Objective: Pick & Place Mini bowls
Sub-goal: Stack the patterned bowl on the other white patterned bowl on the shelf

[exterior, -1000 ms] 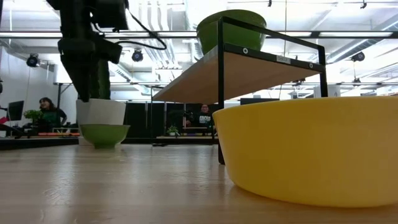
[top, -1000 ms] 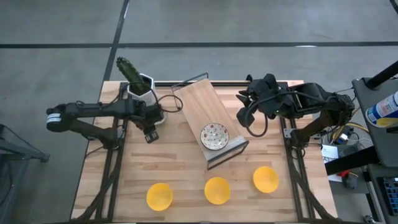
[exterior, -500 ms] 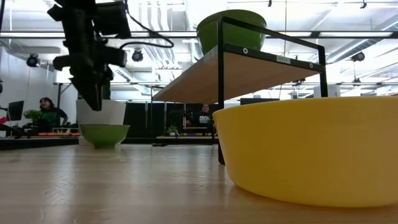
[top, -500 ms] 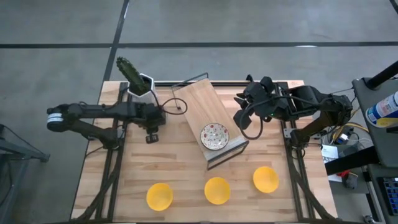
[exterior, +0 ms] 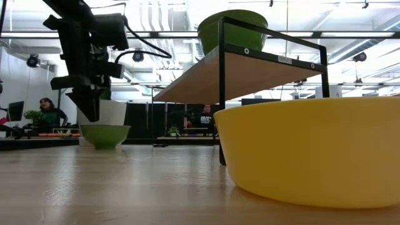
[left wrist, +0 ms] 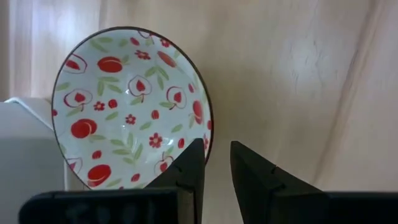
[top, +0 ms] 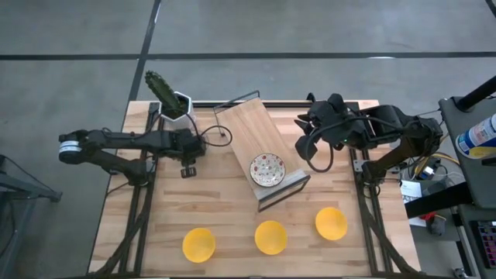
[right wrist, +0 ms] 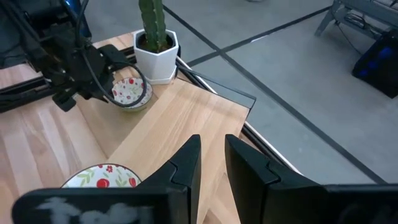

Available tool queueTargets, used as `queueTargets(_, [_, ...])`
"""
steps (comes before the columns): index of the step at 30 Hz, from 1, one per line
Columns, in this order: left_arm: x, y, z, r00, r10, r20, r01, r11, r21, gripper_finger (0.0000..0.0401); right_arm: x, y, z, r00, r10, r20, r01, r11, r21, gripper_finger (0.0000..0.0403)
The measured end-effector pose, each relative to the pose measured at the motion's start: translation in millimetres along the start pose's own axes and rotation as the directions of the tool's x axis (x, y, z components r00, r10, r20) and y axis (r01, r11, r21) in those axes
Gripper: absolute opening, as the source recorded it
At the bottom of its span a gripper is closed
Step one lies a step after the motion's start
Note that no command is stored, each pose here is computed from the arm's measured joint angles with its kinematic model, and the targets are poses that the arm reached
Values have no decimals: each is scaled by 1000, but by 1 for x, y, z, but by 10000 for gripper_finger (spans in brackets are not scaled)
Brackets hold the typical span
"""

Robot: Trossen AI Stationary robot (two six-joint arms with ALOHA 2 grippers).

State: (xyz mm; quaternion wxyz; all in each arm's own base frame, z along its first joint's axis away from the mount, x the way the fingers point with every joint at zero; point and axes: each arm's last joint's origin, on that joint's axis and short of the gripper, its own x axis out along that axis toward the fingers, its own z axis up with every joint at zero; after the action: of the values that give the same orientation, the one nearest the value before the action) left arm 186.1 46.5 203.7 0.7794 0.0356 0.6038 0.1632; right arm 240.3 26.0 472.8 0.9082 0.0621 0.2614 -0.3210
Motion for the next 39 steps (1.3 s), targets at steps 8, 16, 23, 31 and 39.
queueTargets(8, [10,-3,-4,1000,-1,22,0,999,48,71,-3,-2,0,1000,3,5,-3,1000,2,68])
queueTargets(16, [18,-4,-3,997,16,74,-22,996,83,71,-3,-2,1,1000,5,11,-5,1000,15,68])
queueTargets(23, [24,-6,-3,999,15,40,-18,997,78,70,-3,-1,3,999,14,29,-16,999,48,68])
queueTargets(31, [27,-6,0,999,32,11,-32,998,58,10,-3,0,4,999,20,40,-22,998,56,68])
queueTargets(39, [2,1,11,1000,10,-29,-8,999,39,3,-3,-1,5,999,13,44,-15,998,56,68])
